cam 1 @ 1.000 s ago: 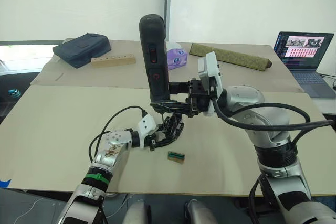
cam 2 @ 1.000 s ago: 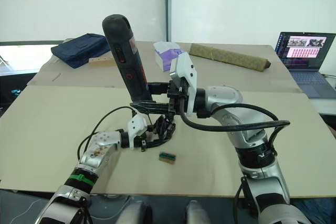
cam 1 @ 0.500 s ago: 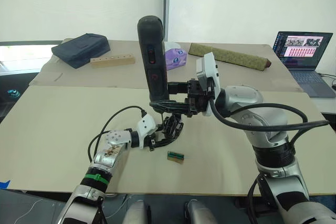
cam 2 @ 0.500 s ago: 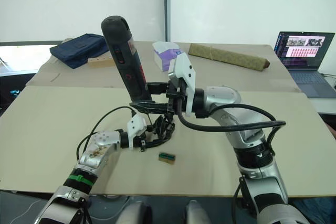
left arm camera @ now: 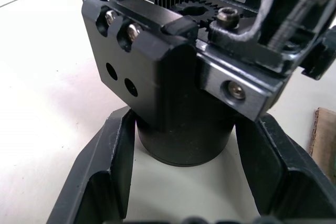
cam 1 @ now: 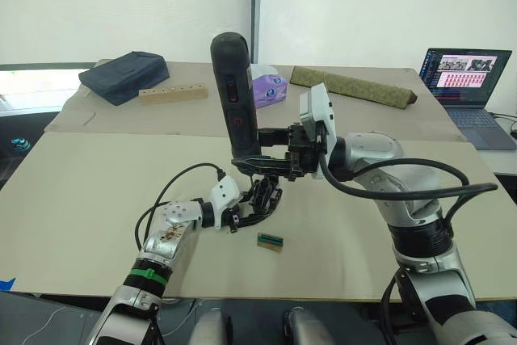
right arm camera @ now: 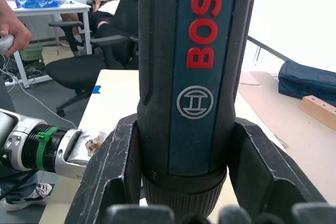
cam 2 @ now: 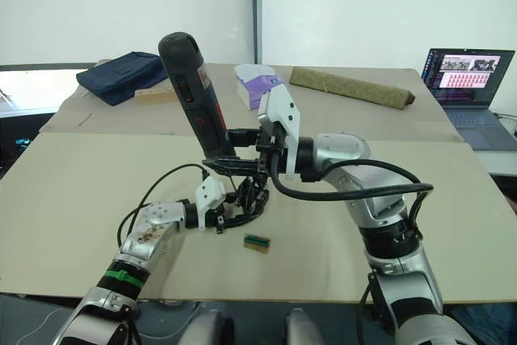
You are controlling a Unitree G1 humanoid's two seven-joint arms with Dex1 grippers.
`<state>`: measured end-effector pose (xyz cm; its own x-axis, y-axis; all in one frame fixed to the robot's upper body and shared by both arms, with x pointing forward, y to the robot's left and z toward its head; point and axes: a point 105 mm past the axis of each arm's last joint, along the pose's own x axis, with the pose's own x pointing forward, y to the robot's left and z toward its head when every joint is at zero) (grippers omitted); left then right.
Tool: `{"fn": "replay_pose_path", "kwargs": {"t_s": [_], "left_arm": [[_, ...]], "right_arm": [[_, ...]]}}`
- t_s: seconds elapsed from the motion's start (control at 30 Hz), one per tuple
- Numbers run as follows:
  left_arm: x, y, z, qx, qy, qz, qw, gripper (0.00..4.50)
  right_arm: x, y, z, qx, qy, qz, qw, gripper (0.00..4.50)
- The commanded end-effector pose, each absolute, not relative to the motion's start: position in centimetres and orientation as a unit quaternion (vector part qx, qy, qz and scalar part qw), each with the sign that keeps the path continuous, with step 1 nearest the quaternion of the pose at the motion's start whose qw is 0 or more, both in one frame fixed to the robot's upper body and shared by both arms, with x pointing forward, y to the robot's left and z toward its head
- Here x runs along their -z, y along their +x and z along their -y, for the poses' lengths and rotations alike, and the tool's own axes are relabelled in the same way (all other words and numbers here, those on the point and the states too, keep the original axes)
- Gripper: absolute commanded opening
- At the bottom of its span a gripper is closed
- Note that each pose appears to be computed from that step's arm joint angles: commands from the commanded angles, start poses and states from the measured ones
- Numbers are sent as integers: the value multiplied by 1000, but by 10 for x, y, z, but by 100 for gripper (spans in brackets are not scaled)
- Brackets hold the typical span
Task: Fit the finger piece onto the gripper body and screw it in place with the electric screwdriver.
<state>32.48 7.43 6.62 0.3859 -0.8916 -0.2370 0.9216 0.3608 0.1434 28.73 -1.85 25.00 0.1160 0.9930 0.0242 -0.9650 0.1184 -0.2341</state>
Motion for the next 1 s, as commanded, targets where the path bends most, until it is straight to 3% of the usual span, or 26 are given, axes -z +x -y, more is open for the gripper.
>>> {"fn": "replay_pose_path", "kwargs": {"t_s": [0.03, 0.6, 1.0], "left_arm": [[-38, 316, -78, 550, 120, -119, 818, 229], [-37, 316, -77, 548, 119, -119, 820, 229], [-36, 315, -78, 548, 119, -120, 819, 229]], "right_arm": [[-268, 281, 16, -662, -96, 126, 733, 190], [-289, 280, 24, -662, -69, 145, 732, 190], [-281, 284, 21, -659, -65, 124, 739, 190]]}}
